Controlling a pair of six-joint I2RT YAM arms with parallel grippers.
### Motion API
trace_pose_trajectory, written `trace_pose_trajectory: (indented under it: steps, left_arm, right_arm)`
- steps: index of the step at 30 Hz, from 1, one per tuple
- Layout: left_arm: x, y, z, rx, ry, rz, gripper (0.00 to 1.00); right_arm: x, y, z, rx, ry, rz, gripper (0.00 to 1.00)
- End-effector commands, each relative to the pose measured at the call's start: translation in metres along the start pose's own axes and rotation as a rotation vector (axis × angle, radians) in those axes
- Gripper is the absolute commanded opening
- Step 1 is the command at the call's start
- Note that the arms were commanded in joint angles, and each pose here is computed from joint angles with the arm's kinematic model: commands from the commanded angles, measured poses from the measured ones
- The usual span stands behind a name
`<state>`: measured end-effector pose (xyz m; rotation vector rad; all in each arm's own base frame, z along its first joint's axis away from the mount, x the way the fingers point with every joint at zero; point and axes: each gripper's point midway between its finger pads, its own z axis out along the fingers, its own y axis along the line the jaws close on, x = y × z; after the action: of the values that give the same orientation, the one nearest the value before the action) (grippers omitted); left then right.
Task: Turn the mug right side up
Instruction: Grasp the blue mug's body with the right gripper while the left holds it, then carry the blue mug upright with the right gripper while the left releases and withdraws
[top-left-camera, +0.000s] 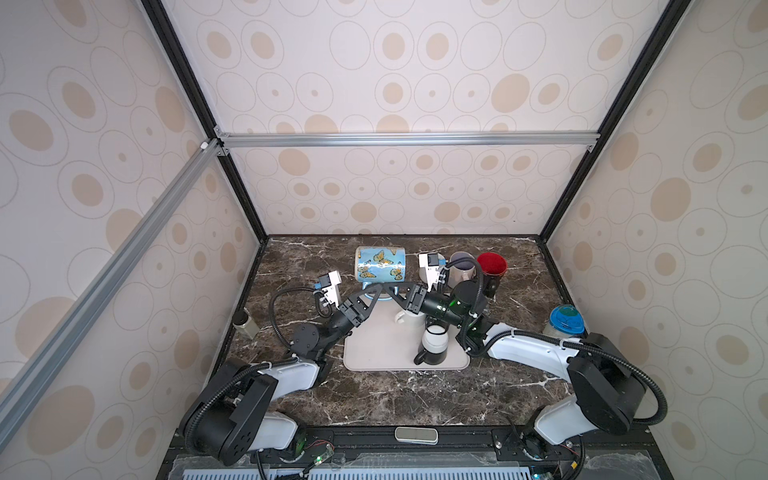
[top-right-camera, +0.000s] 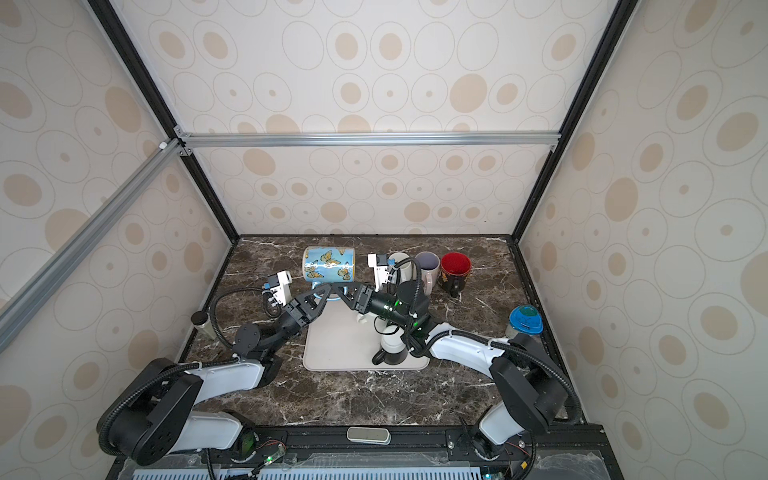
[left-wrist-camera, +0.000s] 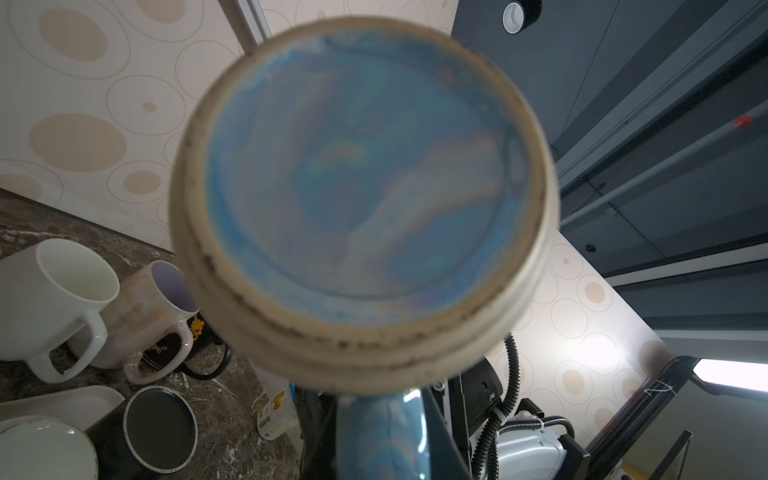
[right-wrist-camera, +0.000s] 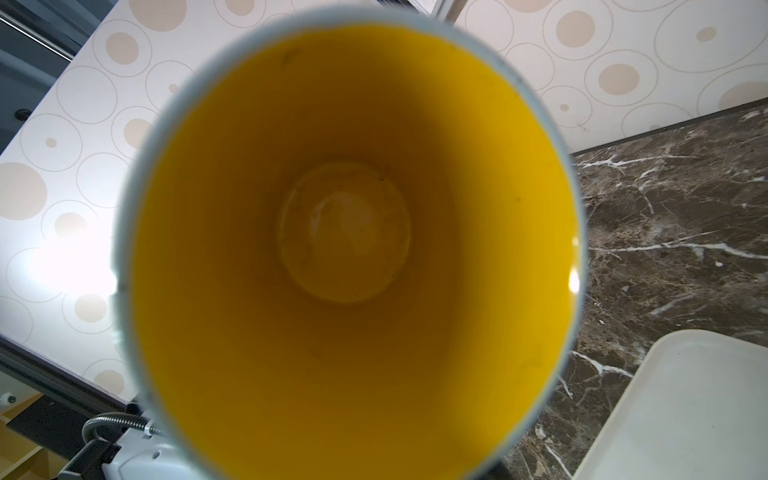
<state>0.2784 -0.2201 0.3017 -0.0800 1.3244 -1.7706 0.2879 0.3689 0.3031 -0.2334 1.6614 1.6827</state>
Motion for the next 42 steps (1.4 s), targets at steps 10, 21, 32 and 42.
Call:
trace_pose_trajectory:
  steps: [10, 21, 32, 42]
  left_arm:
    - [0.013, -0.051, 0.003, 0.232, 0.076, 0.062, 0.00]
    - [0.011, -0.027, 0.009, 0.178, 0.082, 0.026, 0.86]
    - [-0.015, 0.008, -0.020, -0.053, 0.032, 0.134, 1.00]
    - [-0.070, 0.087, -0.075, -0.911, 0.063, 0.554, 1.00]
  right_arm:
    - [-0.050, 0.064, 0.008, -0.193, -0.140, -0.066, 0.00]
    - [-0.051, 0.058, 0.010, -0.114, -0.116, -0.101, 0.00]
    - [-0.063, 0.017, 0.013, 0.055, -0.105, -0.100, 0.00]
    - [-0.103, -0.055, 0.006, 0.621, -0.015, -0.295, 0.00]
